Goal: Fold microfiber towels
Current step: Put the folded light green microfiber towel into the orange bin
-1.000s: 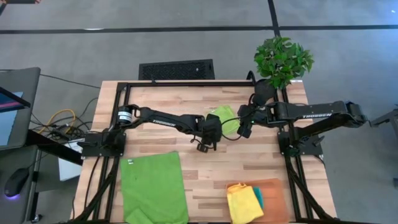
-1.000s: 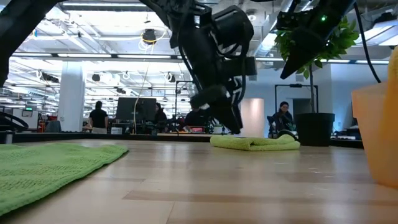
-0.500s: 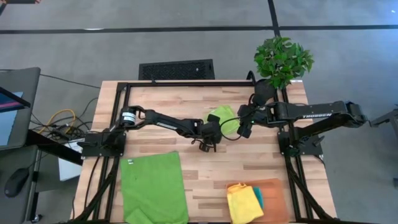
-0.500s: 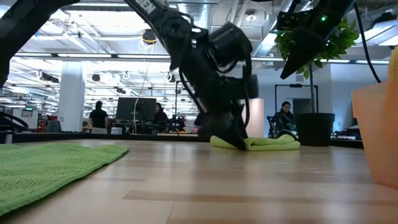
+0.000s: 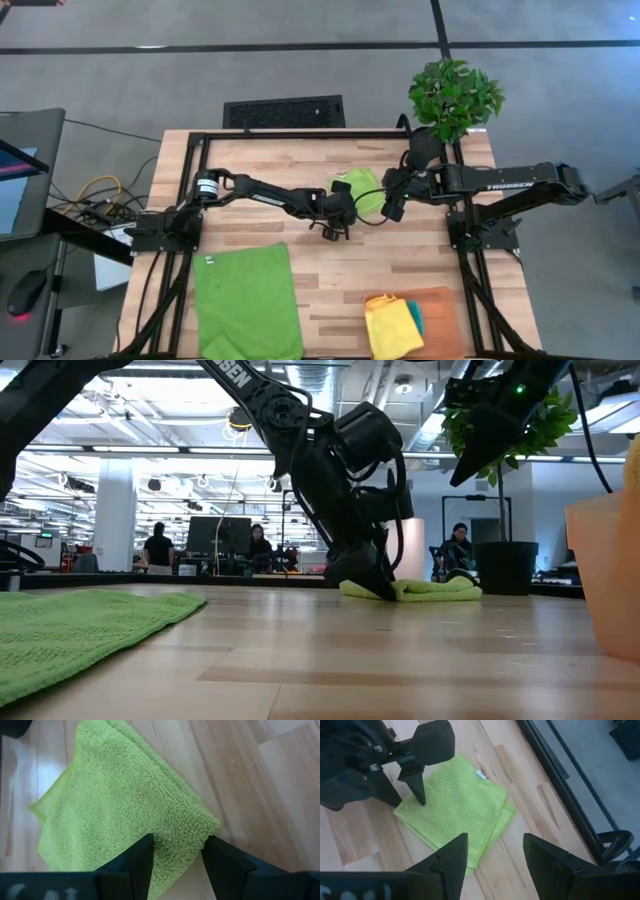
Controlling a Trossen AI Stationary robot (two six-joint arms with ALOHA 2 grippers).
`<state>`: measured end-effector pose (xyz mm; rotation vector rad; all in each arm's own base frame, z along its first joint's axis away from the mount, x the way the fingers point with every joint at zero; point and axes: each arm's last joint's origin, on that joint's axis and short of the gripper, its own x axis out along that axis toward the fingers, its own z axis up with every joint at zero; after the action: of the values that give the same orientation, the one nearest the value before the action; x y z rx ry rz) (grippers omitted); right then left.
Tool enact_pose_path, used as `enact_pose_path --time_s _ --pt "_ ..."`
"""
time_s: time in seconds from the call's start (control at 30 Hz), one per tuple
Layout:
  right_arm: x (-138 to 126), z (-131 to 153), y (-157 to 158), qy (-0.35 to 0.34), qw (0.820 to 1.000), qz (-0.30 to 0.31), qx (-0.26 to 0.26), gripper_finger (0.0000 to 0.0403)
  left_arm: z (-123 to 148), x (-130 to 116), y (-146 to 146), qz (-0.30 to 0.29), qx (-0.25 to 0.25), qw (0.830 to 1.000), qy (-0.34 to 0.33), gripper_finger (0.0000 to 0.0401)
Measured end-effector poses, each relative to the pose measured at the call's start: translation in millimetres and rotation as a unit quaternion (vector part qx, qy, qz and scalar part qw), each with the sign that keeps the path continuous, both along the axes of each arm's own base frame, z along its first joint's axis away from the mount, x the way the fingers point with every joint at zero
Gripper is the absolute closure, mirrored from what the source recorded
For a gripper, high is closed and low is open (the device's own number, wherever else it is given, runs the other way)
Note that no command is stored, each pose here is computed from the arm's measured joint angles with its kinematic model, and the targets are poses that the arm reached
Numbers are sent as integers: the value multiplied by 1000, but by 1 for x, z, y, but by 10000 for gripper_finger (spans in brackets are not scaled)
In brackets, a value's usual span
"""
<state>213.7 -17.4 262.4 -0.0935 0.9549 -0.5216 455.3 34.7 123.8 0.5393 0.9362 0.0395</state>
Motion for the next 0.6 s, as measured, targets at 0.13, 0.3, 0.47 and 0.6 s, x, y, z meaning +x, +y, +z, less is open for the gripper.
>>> enact_pose_path --time_s 0.13,0.3,0.47,0.6 --pt "-1 0 0 3 1000 0 0 187 0 0 1 -12 10 1000 6 245" --pt "-3 -1 0 15 1000 1 0 187 -1 -1 0 -5 8 1000 7 302" --pt "-13 4 4 20 1000 11 1 187 -1 -1 -4 21 -8 1000 3 390" --pt "-25 13 14 6 999 36 1 187 9 6 -16 38 -28 999 -7 397"
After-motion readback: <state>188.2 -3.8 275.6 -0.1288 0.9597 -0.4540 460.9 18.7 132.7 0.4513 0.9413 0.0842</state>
